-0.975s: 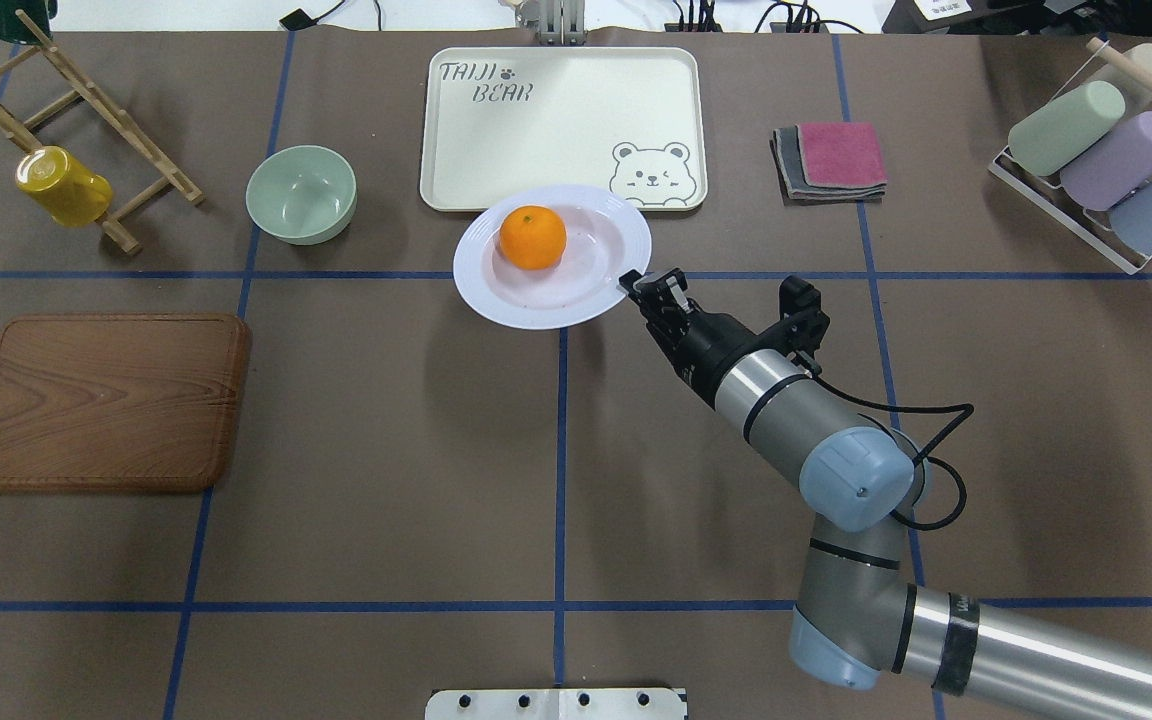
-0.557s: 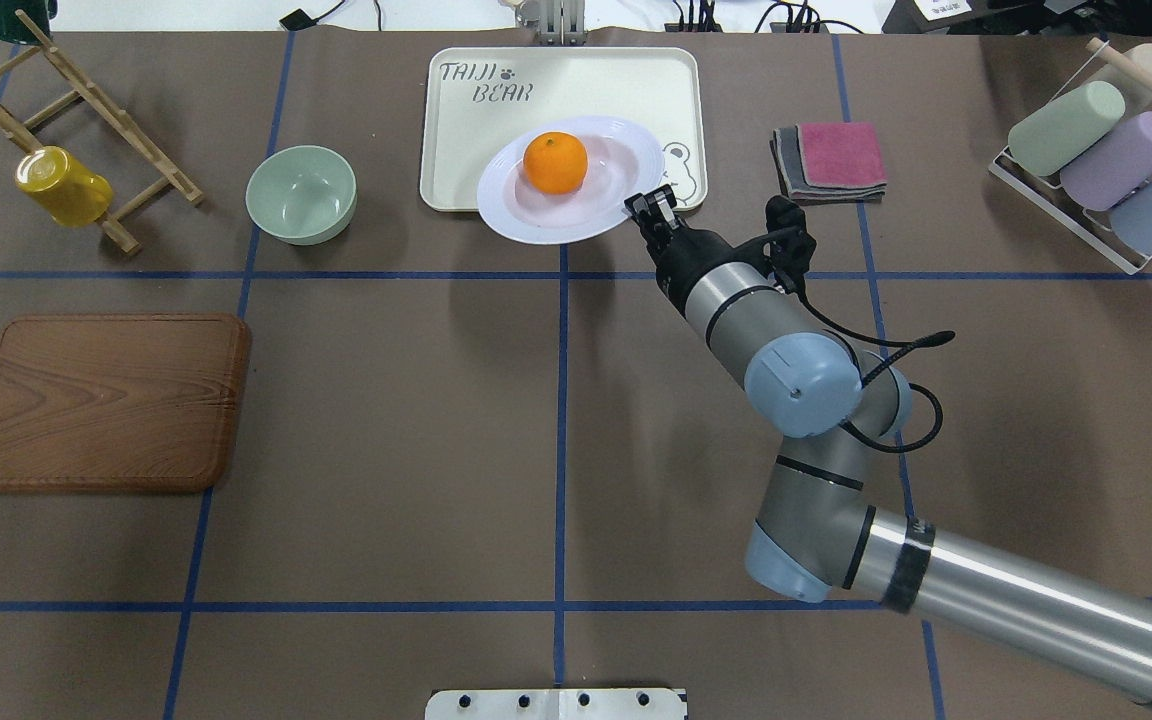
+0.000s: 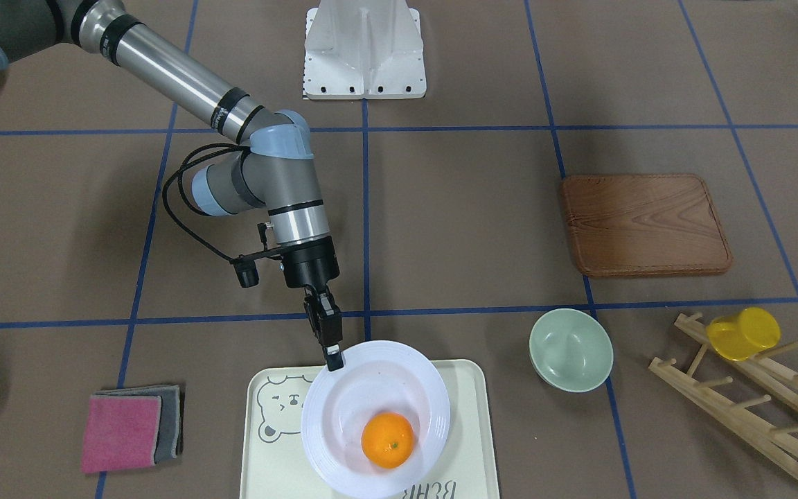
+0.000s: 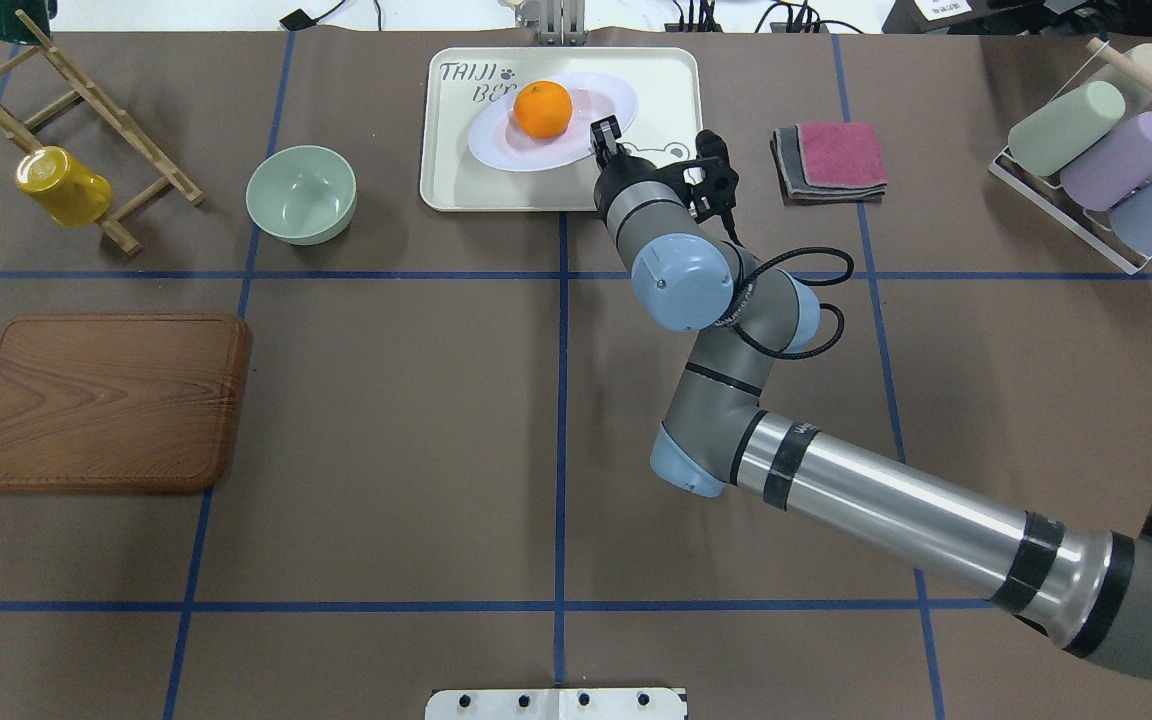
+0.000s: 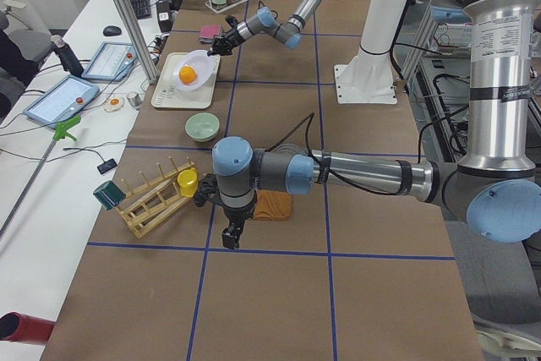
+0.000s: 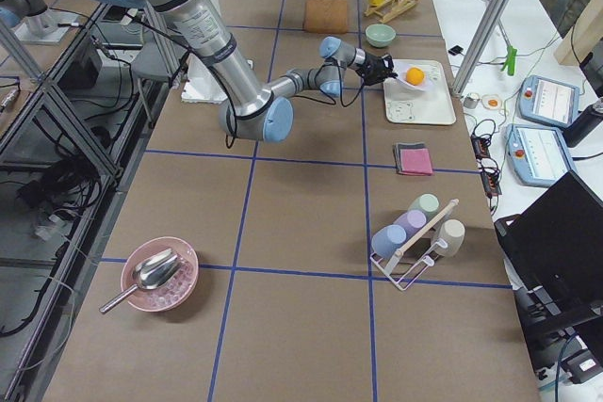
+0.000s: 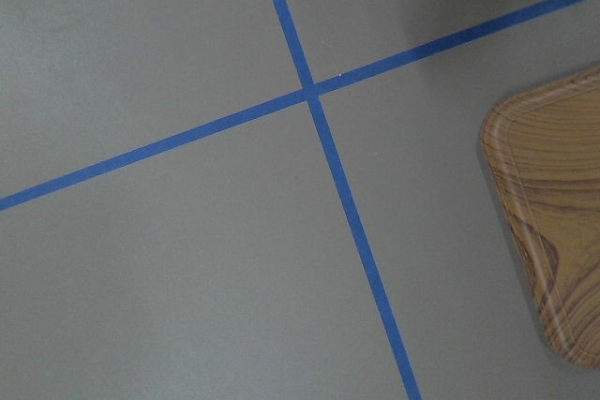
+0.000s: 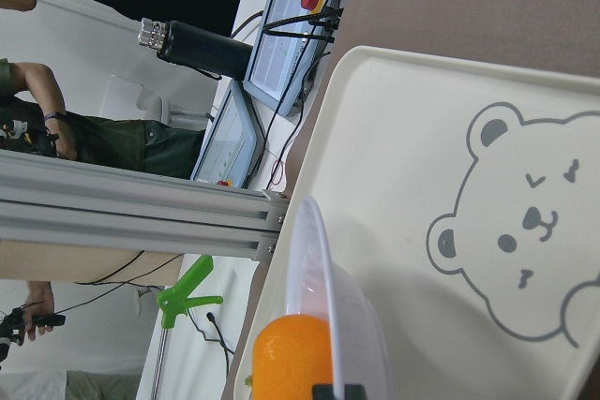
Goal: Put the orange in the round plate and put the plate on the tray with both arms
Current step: 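Slide the plate with the orange onto the cream bear tray with the right gripper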
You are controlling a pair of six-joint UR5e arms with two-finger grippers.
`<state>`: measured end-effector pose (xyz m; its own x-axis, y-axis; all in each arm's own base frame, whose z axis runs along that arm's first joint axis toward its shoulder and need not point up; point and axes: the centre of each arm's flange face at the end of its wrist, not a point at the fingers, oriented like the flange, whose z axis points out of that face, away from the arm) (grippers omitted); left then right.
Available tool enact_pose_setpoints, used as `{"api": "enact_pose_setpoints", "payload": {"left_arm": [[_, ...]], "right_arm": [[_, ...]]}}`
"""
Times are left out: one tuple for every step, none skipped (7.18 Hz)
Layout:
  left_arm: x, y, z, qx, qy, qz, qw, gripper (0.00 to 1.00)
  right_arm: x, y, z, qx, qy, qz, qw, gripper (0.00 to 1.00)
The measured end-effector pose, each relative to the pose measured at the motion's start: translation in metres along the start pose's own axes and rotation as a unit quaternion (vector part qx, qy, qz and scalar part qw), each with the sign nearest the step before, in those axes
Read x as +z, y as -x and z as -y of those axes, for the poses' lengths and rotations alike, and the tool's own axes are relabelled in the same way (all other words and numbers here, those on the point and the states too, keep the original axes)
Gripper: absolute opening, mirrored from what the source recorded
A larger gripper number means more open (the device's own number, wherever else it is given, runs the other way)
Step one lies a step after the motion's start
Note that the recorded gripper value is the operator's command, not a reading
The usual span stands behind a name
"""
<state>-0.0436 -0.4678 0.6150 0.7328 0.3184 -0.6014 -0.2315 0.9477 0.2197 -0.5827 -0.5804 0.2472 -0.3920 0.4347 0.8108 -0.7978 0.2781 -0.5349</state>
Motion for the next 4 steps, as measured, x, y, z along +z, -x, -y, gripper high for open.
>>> {"api": "enact_pose_setpoints", "payload": {"left_arm": [[-0.001, -0.001, 0.000, 0.000, -0.001, 0.000, 1.0000, 0.98], [-0.002, -0.001, 0.000, 0.000, -0.002, 0.000, 1.0000, 0.98], [-0.002, -0.002, 0.000, 0.001, -0.002, 0.001, 1.0000, 0.98], [-0.002, -0.002, 0.000, 0.001, -0.002, 0.001, 1.0000, 0.98]], "right_arm": [[0.011, 0.004, -0.004, 0.010, -0.012, -0.001, 0.9999, 0.00], [0.016, 0.004, -0.005, 0.014, -0.021, 0.000, 0.9997, 0.67], [0.018, -0.001, -0.001, 0.004, -0.027, -0.002, 0.9996, 0.97], [0.016, -0.007, 0.003, -0.019, -0.027, -0.004, 0.9994, 0.99]]}}
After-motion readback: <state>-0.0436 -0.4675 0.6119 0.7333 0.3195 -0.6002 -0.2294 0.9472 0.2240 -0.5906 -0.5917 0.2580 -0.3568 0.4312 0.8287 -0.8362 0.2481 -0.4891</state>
